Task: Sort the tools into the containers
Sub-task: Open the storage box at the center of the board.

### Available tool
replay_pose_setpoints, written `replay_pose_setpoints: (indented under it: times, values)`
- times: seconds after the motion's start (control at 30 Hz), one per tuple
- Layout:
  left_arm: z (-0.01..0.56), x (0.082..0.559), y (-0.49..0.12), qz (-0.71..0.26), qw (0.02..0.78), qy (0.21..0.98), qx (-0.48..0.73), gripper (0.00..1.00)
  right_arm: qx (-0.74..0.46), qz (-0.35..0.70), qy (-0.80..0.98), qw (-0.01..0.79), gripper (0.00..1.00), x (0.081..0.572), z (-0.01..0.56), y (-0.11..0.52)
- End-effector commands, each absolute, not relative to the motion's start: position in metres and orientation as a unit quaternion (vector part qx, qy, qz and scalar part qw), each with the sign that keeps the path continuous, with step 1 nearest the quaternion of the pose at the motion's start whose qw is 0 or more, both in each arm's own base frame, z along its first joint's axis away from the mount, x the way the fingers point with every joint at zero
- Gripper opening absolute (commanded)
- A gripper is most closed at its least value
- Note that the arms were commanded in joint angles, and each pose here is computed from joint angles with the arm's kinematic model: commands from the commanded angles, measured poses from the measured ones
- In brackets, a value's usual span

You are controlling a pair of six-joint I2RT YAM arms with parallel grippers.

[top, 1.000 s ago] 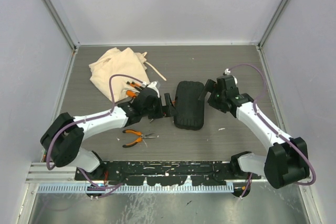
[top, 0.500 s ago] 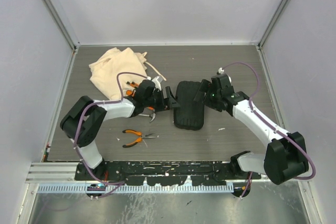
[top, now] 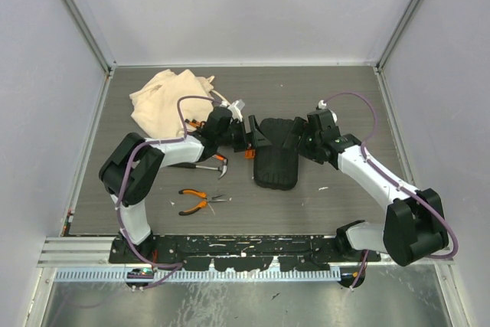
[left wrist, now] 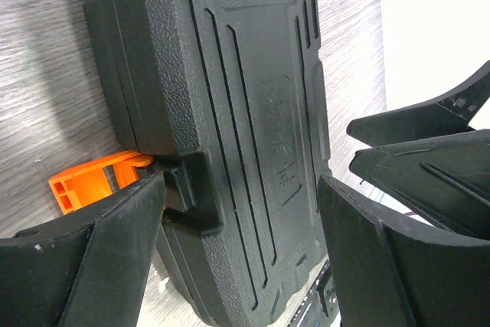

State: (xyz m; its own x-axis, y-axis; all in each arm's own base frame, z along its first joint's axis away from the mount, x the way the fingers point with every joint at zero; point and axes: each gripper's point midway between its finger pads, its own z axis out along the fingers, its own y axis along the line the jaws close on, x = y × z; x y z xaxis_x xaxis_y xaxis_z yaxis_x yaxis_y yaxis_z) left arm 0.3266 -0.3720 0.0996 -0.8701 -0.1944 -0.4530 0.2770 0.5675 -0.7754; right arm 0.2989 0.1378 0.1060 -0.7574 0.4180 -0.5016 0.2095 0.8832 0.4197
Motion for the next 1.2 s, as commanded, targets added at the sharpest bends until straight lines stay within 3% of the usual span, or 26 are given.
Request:
replay_pose_setpoints:
  times: [0.0, 0.67, 1.17]
  values:
    - [0.113, 0.337, -0.38, -0.478, 0.273, 0.834, 0.042, 0.81, 0.172, 0.182, 0.912, 0.326, 0.96, 0.31, 0.114, 0.142]
    - [0.163, 0.329, -0.394, -0.543, 0.273, 0.793, 0.053, 0.8, 0.171, 0.303, 0.881, 0.32, 0.99, 0.311, 0.105, 0.168]
    - [0.203, 0.311, -0.403, -0.569, 0.284, 0.769, 0.07, 0.8, 0.186, 0.307, 0.872, 0.334, 1.0, 0.316, 0.11, 0.151]
